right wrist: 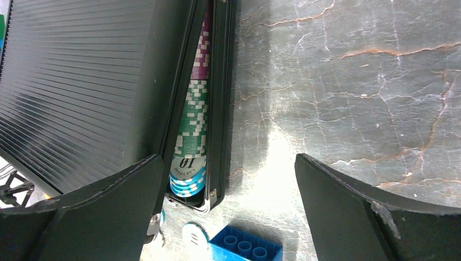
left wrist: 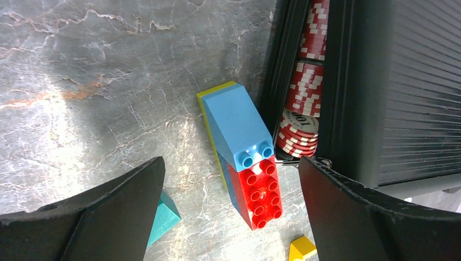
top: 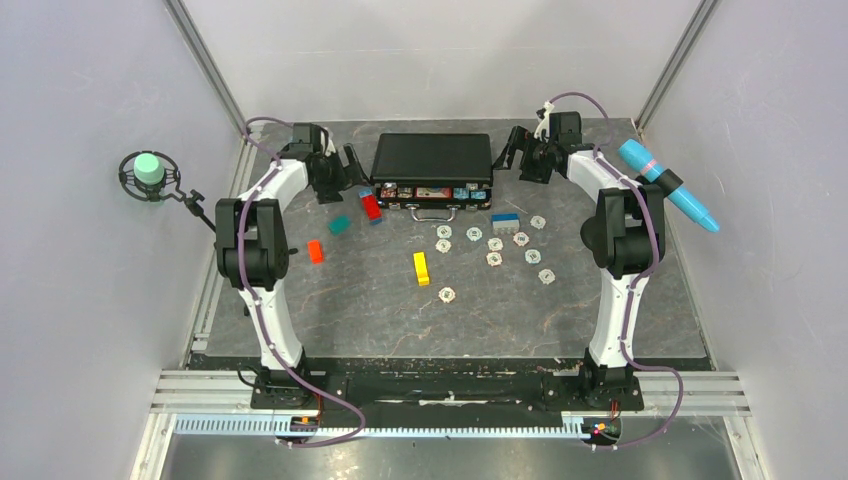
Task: Pack up texas hold em set
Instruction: Open the chip case at the center of the board.
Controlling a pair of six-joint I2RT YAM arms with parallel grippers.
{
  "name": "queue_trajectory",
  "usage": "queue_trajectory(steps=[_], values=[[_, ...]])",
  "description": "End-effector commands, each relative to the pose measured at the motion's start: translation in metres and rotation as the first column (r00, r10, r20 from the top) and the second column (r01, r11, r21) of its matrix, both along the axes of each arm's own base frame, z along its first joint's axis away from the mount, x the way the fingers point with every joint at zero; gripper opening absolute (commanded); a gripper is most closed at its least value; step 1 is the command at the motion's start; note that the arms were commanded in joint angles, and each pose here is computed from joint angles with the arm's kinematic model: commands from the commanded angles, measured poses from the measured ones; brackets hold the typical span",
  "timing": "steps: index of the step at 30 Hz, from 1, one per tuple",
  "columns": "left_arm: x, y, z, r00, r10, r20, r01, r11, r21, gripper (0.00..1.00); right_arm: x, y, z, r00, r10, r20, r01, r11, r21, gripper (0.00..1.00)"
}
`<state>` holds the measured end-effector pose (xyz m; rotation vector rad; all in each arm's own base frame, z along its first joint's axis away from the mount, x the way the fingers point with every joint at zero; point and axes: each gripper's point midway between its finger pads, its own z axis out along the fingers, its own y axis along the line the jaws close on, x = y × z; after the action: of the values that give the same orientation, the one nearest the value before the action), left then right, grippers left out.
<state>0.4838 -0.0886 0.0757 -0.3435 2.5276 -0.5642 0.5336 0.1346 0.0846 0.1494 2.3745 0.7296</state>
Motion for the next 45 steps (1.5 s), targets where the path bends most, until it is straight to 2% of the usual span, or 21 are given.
queue_trajectory(steps=[1, 12, 20, 25, 32, 39, 45], values=[[0.0, -0.014, -0.005, 1.0, -0.006, -0.017, 0.004, 0.997, -0.072, 0.99, 0.013, 0.061, 0.096, 0.96, 0.136, 0.244, -0.178, 0.971, 0.158, 0.98], [0.005, -0.035, 0.009, 0.998, -0.047, 0.041, 0.054, 0.978, -0.199, 0.99, 0.013, 0.062, 0.098, 0.959, 0.137, 0.248, -0.18, 0.97, 0.163, 0.98], [0.03, -0.048, 0.051, 0.988, -0.027, 0.153, 0.072, 0.953, -0.296, 0.99, 0.017, 0.057, 0.1, 0.96, 0.118, 0.253, -0.158, 0.976, 0.147, 0.98], [0.052, -0.054, 0.079, 0.978, -0.003, 0.21, 0.078, 0.934, -0.35, 1.0, 0.025, 0.03, 0.1, 0.967, 0.025, 0.252, -0.052, 0.994, 0.101, 0.98], [0.073, -0.059, 0.088, 0.974, 0.007, 0.225, 0.081, 0.922, -0.379, 1.0, 0.037, -0.012, 0.108, 0.949, -0.128, 0.288, 0.13, 0.991, 0.011, 0.98], [0.092, -0.064, 0.091, 0.971, 0.023, 0.238, 0.082, 0.902, -0.423, 1.0, 0.035, -0.037, 0.103, 0.936, -0.188, 0.299, 0.225, 0.97, -0.096, 0.98], [0.113, -0.067, 0.097, 0.965, 0.041, 0.258, 0.082, 0.889, -0.45, 1.0, 0.028, -0.038, 0.091, 0.946, -0.172, 0.277, 0.212, 0.97, -0.123, 0.98]])
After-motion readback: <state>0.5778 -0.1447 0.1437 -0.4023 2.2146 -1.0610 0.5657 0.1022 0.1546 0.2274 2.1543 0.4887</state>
